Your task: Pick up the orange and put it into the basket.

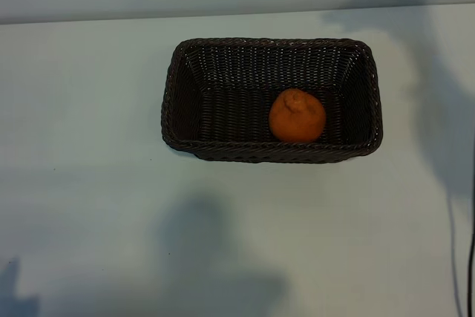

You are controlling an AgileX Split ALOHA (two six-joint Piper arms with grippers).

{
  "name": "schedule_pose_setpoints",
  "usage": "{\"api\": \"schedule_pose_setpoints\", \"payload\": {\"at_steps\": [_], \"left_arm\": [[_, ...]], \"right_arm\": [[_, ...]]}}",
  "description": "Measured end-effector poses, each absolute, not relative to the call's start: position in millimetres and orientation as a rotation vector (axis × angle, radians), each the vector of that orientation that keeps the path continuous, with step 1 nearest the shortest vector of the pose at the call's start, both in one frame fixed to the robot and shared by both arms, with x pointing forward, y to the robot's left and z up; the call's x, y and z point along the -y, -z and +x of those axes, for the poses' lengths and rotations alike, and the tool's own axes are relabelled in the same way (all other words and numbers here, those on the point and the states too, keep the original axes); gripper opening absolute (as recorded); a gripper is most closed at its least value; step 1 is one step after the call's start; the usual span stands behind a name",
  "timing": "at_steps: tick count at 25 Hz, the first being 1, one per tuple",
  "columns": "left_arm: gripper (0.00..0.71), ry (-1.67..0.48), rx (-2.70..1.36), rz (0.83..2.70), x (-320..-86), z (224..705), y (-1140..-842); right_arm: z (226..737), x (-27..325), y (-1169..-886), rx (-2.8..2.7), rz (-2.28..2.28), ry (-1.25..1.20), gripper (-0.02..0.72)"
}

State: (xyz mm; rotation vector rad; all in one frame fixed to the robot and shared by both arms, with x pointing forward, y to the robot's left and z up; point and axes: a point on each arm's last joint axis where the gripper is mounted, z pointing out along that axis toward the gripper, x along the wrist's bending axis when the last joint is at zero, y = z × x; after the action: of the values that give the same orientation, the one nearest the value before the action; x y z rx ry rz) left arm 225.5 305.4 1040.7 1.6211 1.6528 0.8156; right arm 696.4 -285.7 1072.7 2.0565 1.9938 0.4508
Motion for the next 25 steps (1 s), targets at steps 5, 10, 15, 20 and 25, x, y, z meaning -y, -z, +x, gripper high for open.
{"api": "schedule_pose_setpoints", "payload": {"at_steps": [5, 10, 15, 20, 25], "left_arm": [[0.592, -0.816, -1.653, 1.621, -305.4, 225.5, -1040.7], [0.592, -0.816, -1.653, 1.621, -305.4, 225.5, -1040.7], [0.592, -0.816, -1.653, 1.621, -305.4, 225.5, -1040.7], [0.592, -0.816, -1.653, 1.621, -305.4, 225.5, -1040.7], [0.592, -0.816, -1.653, 1.621, -305.4, 225.5, -1040.7]], "right_arm": [[695.7, 329.6, -1072.7, -1.887, 2.13, -0.416, 0.561], [694.7, 342.3, -1072.7, -1.861, 2.146, -0.407, 0.56], [694.2, 342.3, -1073.6, -1.864, 2.141, -0.407, 0.56], [681.5, 341.0, -1103.3, -1.83, 2.098, -0.462, 0.56], [654.8, 336.5, -1151.2, -1.771, 2.043, -0.574, 0.56]]}}
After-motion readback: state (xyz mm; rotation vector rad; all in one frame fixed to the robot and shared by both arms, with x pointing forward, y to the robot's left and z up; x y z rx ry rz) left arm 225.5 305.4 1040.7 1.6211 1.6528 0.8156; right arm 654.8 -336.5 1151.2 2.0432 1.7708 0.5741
